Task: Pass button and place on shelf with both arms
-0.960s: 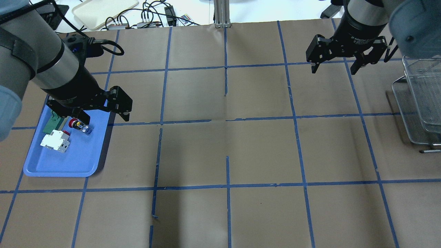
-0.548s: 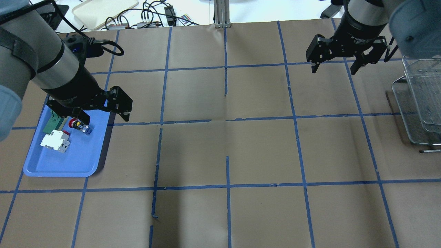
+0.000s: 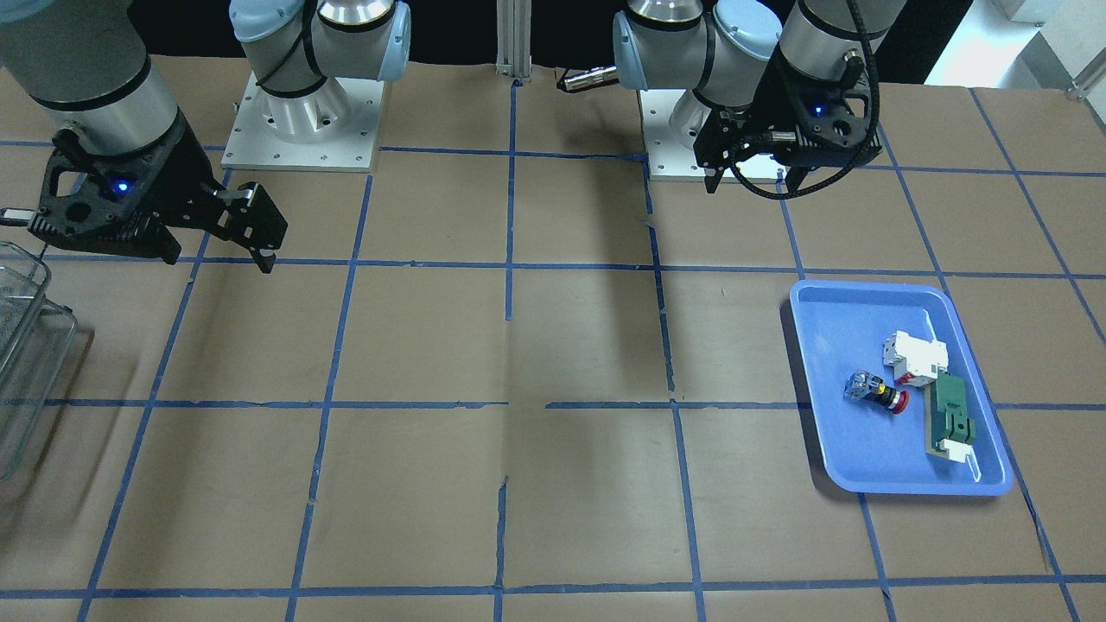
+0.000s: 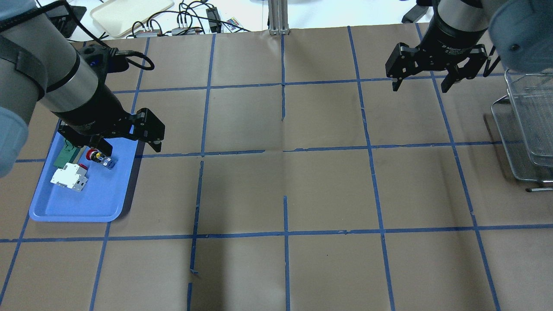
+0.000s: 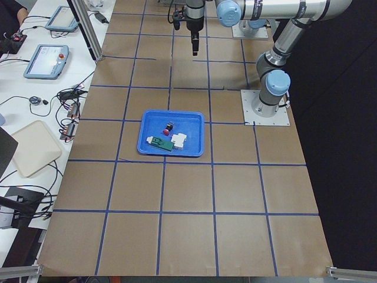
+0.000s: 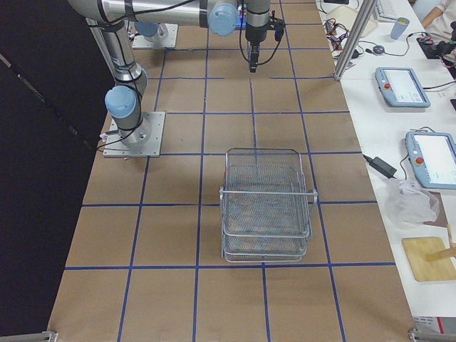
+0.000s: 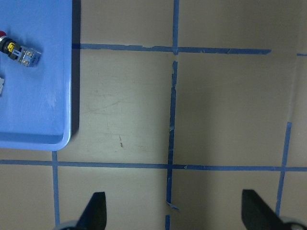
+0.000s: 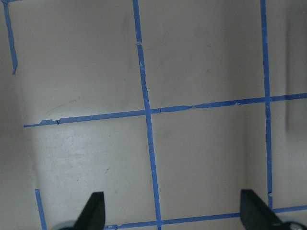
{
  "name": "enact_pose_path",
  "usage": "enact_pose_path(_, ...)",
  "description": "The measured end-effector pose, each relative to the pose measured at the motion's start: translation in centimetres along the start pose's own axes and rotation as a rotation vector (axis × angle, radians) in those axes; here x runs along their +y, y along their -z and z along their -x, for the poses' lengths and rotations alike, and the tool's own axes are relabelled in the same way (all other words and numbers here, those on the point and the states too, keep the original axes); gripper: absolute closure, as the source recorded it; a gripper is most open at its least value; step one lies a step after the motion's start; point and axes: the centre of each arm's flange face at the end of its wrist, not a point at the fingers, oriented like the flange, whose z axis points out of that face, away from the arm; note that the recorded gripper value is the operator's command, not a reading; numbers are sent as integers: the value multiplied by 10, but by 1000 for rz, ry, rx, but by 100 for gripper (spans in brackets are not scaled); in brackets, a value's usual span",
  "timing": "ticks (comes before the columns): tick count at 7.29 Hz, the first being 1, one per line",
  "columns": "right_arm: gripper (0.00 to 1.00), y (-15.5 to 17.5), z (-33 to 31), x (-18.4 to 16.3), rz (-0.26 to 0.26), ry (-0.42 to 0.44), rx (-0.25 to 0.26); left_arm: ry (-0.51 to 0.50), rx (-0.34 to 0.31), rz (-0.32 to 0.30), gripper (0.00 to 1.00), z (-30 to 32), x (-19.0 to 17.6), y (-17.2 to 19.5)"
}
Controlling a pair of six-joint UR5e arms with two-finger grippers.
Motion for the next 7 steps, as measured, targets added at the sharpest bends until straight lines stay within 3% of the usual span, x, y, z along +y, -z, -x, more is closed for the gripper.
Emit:
enact_pose_path(5,0,-1,0,0,2,-1,-2,52,-4,-9,0,6,-3,0)
enact_pose_path(7,0,-3,0,-1,4,-1,-2,245,5,-15,0,34,-15,-3)
